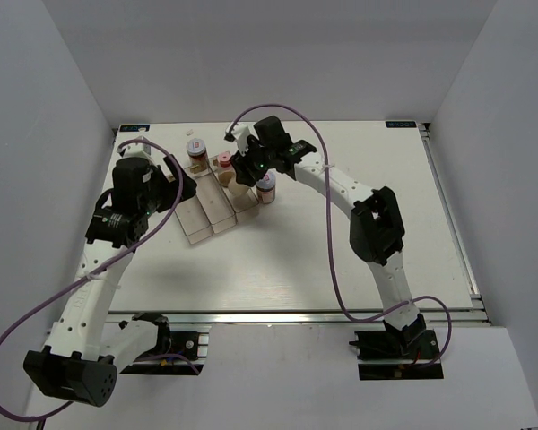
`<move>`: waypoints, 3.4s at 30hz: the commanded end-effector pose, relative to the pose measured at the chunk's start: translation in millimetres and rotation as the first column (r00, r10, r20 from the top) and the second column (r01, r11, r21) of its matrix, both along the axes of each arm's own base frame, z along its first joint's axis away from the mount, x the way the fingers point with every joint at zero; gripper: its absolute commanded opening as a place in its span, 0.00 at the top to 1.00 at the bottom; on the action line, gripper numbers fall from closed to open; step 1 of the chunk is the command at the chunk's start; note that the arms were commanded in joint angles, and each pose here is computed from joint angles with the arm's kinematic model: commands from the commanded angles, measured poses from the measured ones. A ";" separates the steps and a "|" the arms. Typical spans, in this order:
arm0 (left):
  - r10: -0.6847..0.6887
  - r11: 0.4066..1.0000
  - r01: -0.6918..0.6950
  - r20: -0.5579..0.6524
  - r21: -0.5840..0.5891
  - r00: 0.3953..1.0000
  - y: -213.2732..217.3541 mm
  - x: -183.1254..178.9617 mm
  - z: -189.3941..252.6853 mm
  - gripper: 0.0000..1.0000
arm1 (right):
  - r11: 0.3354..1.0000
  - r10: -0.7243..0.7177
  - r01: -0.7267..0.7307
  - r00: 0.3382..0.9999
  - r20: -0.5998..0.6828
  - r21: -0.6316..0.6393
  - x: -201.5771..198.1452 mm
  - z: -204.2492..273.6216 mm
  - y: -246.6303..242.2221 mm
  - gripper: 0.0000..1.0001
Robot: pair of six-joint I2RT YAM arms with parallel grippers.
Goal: Organize the condiment bottles
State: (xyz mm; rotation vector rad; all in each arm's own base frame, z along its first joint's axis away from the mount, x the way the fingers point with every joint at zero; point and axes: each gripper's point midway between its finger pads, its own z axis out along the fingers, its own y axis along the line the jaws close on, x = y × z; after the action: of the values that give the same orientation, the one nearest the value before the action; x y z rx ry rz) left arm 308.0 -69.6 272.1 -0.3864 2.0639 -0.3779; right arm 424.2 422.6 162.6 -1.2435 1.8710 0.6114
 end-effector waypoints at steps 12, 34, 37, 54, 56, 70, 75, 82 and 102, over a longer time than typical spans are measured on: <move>0.016 1.000 -0.016 -0.040 0.006 0.999 2.6 0.9 -17.1 0.02 | 0.998 0.051 -0.047 0.996 0.079 -0.044 5.8 -20.6 21.0 0.29; 0.442 0.825 -0.306 -0.205 0.475 0.873 88.0 54.9 -73.4 0.02 | 0.958 -0.011 0.030 0.998 -0.066 0.284 -38.7 120.5 -83.2 0.68; 0.473 0.813 -0.299 -0.266 0.500 0.840 97.2 66.5 -87.9 0.02 | 0.955 -0.060 0.082 0.994 -0.087 0.286 -35.6 118.2 -118.2 0.29; 0.530 0.818 -0.345 -0.369 0.461 0.764 164.7 138.4 -127.7 0.02 | 0.919 -0.187 0.221 0.973 -0.133 0.328 -31.1 120.9 -187.0 0.24; 0.531 0.821 -0.359 -0.366 0.443 0.764 168.5 144.5 -126.8 0.04 | 0.917 -0.195 0.227 0.972 -0.129 0.327 -30.1 122.2 -190.6 0.24; 0.476 0.856 -0.390 -0.225 0.340 0.850 154.1 123.4 -46.4 0.96 | 0.918 -0.221 0.256 0.965 -0.144 0.304 -32.7 109.4 -202.4 0.26; 0.444 0.870 -0.397 -0.116 0.294 0.888 144.4 112.4 8.6 1.00 | 0.917 -0.208 0.251 0.964 -0.165 0.310 -36.4 105.0 -200.5 0.30; 0.159 0.982 -0.149 -0.080 0.112 0.984 88.6 149.0 15.2 1.00 | 0.918 -0.177 0.232 0.966 -0.190 0.321 -42.2 100.7 -196.7 1.00; -0.001 0.968 0.056 -0.217 0.245 0.976 4.2 198.5 -37.4 1.00 | 0.920 -0.217 0.257 0.963 -0.161 0.298 -40.7 96.6 -204.2 1.00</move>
State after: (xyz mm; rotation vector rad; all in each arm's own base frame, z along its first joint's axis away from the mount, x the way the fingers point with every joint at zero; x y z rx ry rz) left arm 504.7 -72.5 186.5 -0.2663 2.4144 -0.1485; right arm 382.6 220.8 242.6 -0.7626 1.9582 0.8612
